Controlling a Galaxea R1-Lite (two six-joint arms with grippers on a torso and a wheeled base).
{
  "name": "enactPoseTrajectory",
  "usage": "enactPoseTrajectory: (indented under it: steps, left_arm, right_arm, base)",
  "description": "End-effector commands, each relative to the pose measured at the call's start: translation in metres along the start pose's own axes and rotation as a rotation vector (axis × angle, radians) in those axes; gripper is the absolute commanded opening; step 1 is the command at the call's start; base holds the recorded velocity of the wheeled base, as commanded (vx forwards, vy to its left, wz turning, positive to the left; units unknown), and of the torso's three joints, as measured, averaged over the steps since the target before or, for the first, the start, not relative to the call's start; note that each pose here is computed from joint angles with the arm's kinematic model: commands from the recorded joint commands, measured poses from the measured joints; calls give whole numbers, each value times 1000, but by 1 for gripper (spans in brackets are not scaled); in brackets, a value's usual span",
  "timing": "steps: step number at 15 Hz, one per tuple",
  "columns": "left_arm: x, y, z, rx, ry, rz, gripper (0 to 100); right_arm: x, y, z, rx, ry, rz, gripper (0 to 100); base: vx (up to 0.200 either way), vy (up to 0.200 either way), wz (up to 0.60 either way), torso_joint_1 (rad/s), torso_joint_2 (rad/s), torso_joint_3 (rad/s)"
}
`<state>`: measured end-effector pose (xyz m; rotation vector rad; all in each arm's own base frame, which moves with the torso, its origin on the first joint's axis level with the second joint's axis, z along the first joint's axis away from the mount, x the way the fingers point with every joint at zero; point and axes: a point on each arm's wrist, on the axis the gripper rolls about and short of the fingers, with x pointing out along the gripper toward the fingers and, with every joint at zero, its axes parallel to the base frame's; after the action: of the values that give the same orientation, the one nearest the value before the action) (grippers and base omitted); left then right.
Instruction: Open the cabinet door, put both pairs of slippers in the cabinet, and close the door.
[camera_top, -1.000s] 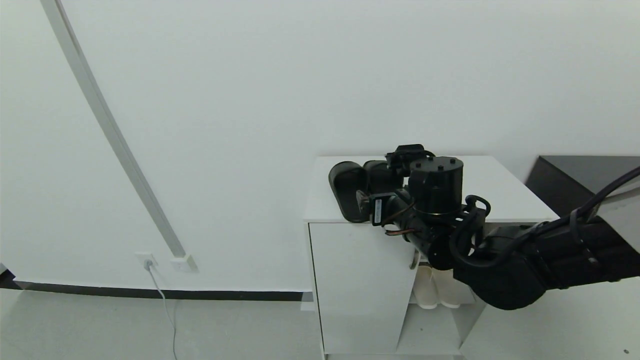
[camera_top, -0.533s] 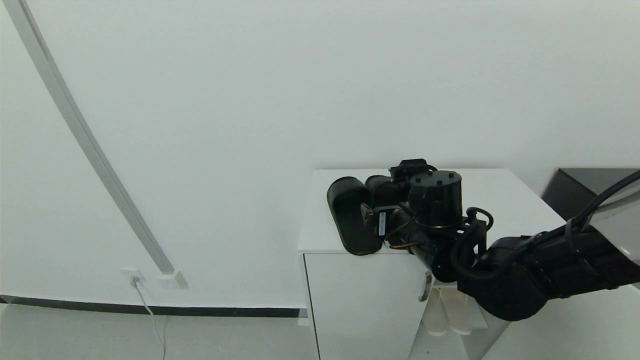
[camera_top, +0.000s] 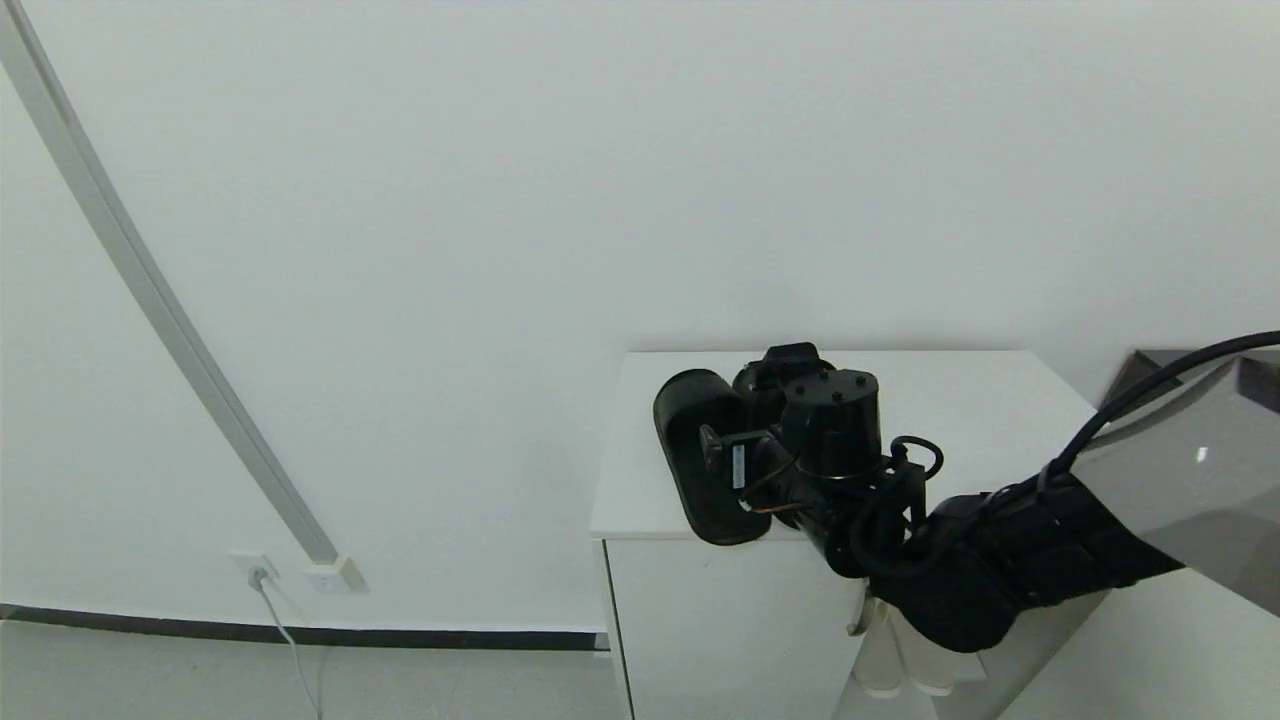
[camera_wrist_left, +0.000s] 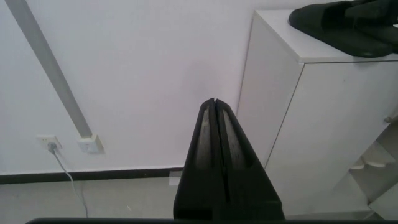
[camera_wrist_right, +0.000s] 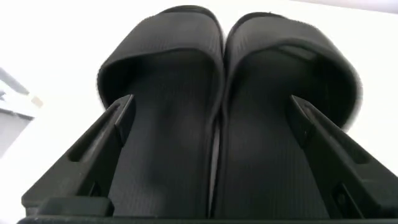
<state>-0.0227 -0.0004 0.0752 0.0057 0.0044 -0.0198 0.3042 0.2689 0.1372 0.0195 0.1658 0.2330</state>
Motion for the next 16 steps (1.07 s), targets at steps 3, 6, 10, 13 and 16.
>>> enactPoseTrajectory:
  steps: [3,6,10,13,16]
  left_arm:
    - [0,0,0,0,0,0,0]
    - [0,0,0,0,0,0,0]
    - [0,0,0,-1,0,0,0]
    - [0,0,0,-1,-1,0,0]
    - [0,0,0,-1,-1,0,0]
  right_arm:
    - [36,2,-14,-11,21,-22,100]
    - [51,4,-12,-19,0,-26,100]
    - [71,0,-6,-23,-14,-51,100]
    - [76,2,-6,-19,-20,-51,100]
    - [76,2,-6,-19,-18,-53,0]
  base:
    - [0,0,0,0,0,0]
    - [0,0,0,0,0,0]
    - [0,0,0,0,0,0]
    - [0,0,0,0,0,0]
    - [0,0,0,0,0,0]
